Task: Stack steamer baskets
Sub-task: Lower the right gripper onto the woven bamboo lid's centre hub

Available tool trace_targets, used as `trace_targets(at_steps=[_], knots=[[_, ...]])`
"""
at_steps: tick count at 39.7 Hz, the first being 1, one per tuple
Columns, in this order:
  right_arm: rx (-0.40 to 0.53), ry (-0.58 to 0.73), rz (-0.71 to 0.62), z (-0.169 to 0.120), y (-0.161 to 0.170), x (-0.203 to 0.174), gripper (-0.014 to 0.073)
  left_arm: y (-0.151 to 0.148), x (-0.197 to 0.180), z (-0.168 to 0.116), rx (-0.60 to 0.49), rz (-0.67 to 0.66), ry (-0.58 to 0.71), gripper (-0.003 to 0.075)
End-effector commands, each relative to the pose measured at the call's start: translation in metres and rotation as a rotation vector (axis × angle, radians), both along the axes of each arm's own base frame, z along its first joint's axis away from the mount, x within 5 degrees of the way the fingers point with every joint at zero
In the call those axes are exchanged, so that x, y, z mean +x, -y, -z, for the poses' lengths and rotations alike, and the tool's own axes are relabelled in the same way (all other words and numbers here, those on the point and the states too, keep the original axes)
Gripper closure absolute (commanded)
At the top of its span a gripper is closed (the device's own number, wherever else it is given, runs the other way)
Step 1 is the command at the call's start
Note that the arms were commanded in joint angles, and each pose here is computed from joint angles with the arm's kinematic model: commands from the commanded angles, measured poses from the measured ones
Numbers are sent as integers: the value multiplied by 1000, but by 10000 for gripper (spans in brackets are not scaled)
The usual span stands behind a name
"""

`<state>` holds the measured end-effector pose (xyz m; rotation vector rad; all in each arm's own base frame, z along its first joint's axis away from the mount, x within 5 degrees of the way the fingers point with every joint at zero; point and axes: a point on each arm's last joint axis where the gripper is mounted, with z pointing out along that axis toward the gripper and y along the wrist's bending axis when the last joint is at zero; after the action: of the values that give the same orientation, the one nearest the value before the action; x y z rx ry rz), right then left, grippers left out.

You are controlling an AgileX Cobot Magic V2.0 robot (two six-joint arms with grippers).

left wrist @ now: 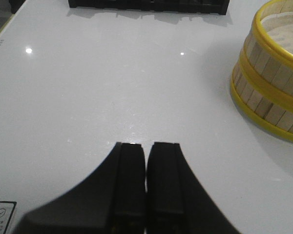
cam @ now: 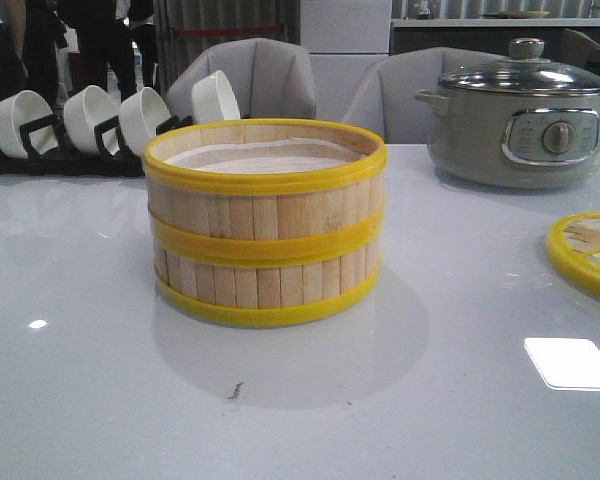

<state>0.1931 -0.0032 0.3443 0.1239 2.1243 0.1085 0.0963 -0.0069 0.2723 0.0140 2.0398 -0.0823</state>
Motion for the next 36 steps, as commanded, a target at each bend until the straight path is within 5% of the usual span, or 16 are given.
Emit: trace_targets(at_steps=[1, 36], knots=[[7, 70, 3, -13, 0, 1, 279, 1, 3, -15, -16, 2, 103, 636], [-24, -311, 121, 36, 61, 157, 276, 1, 3, -15, -16, 2, 103, 636]])
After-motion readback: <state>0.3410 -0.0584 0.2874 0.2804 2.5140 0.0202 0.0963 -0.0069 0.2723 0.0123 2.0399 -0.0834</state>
